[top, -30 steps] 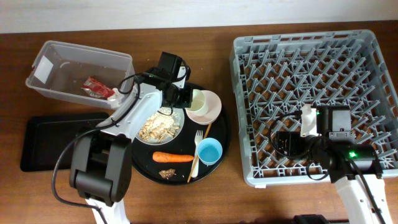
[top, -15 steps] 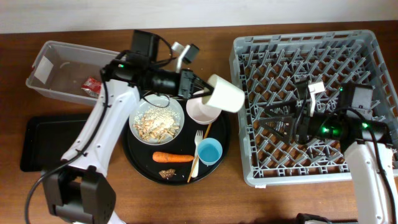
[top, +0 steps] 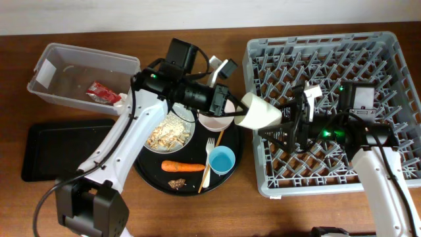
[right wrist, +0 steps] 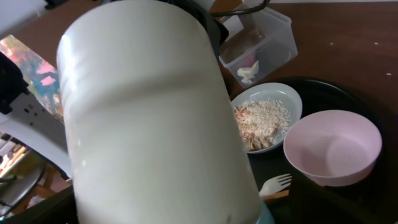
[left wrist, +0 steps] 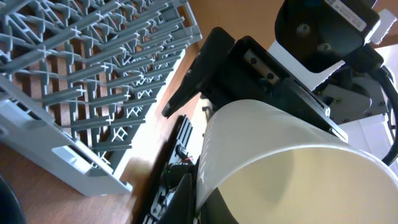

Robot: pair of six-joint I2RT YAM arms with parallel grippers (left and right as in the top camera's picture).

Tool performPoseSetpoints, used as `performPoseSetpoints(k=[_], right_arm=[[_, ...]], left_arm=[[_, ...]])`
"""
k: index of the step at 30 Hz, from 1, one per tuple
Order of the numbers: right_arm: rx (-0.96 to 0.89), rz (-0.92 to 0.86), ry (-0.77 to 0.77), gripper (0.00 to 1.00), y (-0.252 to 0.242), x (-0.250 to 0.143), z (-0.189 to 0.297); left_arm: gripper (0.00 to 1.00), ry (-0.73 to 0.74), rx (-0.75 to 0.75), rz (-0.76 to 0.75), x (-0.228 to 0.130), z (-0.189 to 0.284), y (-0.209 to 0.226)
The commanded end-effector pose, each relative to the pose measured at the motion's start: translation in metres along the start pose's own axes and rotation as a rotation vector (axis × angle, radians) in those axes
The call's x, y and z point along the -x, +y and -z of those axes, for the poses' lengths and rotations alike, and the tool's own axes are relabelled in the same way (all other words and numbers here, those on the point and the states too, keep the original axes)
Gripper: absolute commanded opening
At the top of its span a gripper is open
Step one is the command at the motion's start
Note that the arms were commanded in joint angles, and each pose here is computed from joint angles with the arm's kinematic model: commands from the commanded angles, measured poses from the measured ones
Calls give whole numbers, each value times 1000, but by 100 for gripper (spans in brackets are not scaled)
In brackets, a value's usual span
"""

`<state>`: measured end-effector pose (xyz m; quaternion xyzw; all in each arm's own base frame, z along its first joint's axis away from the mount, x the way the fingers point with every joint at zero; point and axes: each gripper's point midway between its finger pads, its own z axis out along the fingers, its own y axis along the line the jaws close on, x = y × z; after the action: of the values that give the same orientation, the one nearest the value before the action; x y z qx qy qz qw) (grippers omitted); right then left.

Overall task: Sort waste into correct bins and load items into the dishwasher rack
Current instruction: 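Hand the white cup to the right gripper over the rack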

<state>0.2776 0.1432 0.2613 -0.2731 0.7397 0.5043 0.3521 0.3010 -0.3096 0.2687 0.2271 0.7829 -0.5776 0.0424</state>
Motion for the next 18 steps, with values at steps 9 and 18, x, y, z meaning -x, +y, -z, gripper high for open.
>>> performPoseSetpoints(k=[9,18], right_arm=[[209,141,-94,72,37,27,5],[-240,-222,33,51,-36,-1,7]], left_arm=[[0,-4,-3,-15,1,1,-3],[37,-89,592,116,0,48,102]])
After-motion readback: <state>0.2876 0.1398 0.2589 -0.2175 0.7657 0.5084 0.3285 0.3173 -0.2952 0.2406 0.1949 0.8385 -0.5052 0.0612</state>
